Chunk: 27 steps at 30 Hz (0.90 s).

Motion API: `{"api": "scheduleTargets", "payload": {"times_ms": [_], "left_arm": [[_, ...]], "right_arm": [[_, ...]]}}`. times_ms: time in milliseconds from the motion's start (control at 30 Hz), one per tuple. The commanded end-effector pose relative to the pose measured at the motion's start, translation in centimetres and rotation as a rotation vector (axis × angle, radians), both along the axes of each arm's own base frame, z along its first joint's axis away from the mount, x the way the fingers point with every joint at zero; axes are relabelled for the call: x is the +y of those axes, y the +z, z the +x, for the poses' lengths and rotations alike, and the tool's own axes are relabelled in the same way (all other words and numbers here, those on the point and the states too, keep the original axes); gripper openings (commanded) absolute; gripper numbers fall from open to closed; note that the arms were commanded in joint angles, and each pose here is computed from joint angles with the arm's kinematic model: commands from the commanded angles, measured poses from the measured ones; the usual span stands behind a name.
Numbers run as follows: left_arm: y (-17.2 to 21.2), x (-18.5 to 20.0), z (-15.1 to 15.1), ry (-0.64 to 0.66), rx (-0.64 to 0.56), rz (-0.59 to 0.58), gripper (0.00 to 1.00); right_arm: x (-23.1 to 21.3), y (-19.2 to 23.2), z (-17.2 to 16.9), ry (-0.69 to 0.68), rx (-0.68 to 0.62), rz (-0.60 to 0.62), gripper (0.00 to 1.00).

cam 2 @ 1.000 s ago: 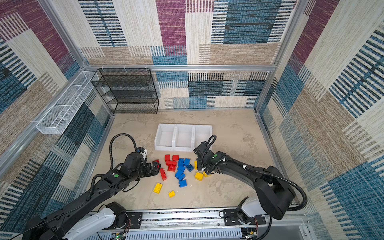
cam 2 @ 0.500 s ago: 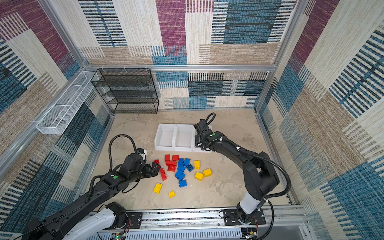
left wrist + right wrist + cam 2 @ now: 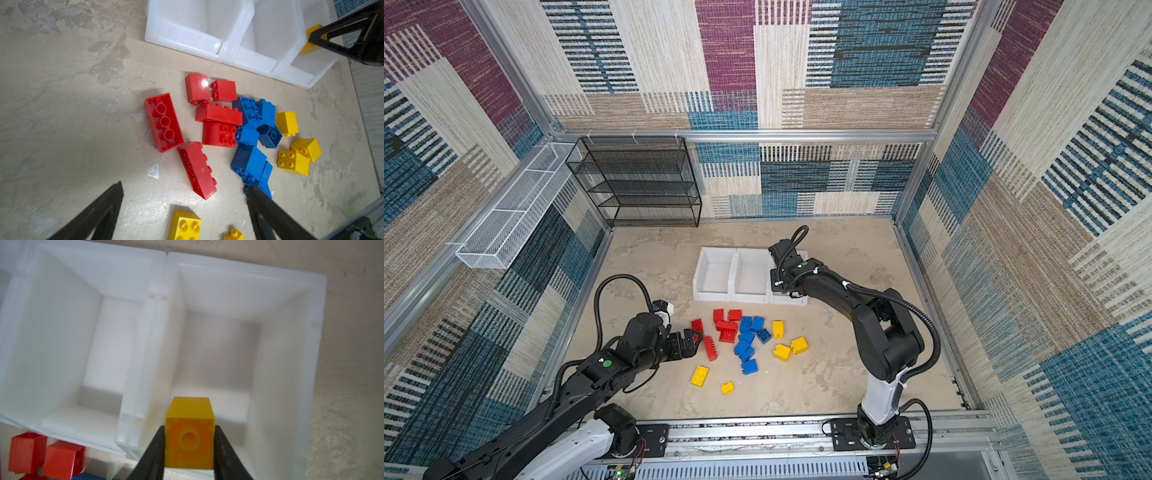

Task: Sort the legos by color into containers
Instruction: 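Lift the yellow brick with the right gripper and drop it into the compartment nearest it, then grasp a red brick with the left gripper while the right gripper hovers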

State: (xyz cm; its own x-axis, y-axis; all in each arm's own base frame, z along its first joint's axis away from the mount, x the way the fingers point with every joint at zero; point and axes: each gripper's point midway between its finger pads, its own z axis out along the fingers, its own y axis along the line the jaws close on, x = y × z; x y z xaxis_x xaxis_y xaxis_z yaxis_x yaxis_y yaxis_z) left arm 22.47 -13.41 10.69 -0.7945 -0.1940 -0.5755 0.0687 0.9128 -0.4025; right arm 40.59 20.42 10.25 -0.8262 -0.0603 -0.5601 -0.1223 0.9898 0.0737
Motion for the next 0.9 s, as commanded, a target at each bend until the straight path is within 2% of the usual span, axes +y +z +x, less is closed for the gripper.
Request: {"api": "scheduleTargets", "payload": {"times_ms": [0,167,533,867], "left_arm": [[-0.4,0.3,-0.1,0.023,0.019,0.005,0.96],[-0.4,0.3,-0.1,0.024,0.018,0.003,0.96],[-1.2,0.3,-0.7,0.006,0.063,0.019,0.91],[-2.4,-0.5,-1.3,-0.024,0.14,0.012,0.87]], "right_arm": [[0.2,0.8,0.4,-0.007,-0.027,0.017,0.46],[0.1,1.4,0.5,-0.01,-0.035,0.015,0.54],[-0.3,3.2,-0.4,-0.024,-0.059,0.047,0.57],[-2.0,4.1,-3.8,-0.046,-0.068,0.088,0.57]]}}
